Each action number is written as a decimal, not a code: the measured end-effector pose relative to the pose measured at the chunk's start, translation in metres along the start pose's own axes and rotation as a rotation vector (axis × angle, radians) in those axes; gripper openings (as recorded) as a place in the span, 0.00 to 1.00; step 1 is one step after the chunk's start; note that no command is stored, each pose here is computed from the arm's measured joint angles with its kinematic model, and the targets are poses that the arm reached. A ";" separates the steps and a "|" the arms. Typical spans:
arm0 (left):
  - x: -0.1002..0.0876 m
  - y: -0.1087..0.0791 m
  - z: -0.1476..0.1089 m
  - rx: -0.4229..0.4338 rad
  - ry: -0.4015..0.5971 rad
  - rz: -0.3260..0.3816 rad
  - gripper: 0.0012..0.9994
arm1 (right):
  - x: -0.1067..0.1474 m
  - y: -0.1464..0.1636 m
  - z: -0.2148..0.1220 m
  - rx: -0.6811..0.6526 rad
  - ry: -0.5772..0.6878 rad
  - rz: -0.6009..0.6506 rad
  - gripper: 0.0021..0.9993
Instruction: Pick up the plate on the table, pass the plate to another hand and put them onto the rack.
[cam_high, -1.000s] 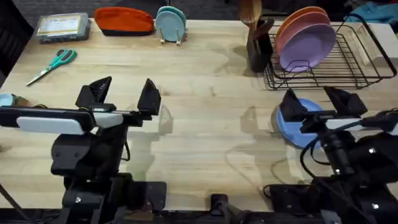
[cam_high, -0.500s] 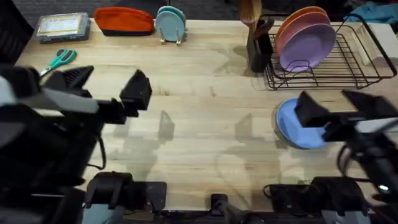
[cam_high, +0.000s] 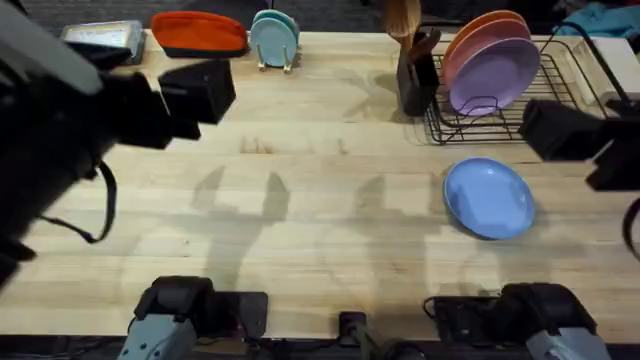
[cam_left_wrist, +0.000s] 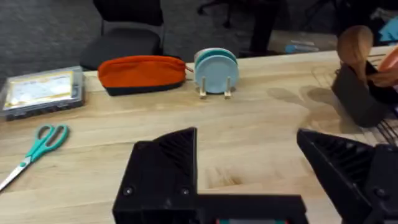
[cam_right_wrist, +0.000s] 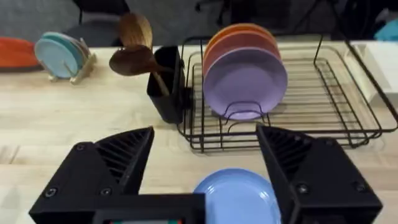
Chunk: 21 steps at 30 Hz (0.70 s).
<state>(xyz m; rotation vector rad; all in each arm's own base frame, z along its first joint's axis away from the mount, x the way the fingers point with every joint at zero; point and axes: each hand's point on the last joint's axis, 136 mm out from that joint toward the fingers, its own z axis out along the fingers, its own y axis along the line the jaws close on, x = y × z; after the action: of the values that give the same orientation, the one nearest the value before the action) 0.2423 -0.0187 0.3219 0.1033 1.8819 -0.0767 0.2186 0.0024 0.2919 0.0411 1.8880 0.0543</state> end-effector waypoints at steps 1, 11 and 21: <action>-0.003 -0.002 0.001 0.010 0.015 -0.002 0.99 | -0.004 0.001 0.001 -0.002 0.017 0.001 1.00; -0.023 -0.005 0.004 0.039 0.065 -0.008 0.99 | -0.033 0.006 0.016 -0.024 0.046 0.003 1.00; -0.026 -0.006 0.004 0.044 0.052 -0.006 0.99 | -0.056 0.008 0.015 -0.032 -0.044 0.002 1.00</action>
<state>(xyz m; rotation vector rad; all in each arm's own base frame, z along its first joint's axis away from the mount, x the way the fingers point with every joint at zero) 0.2535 -0.0260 0.3450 0.1304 1.9328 -0.1207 0.2508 0.0071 0.3407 0.0218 1.8431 0.0839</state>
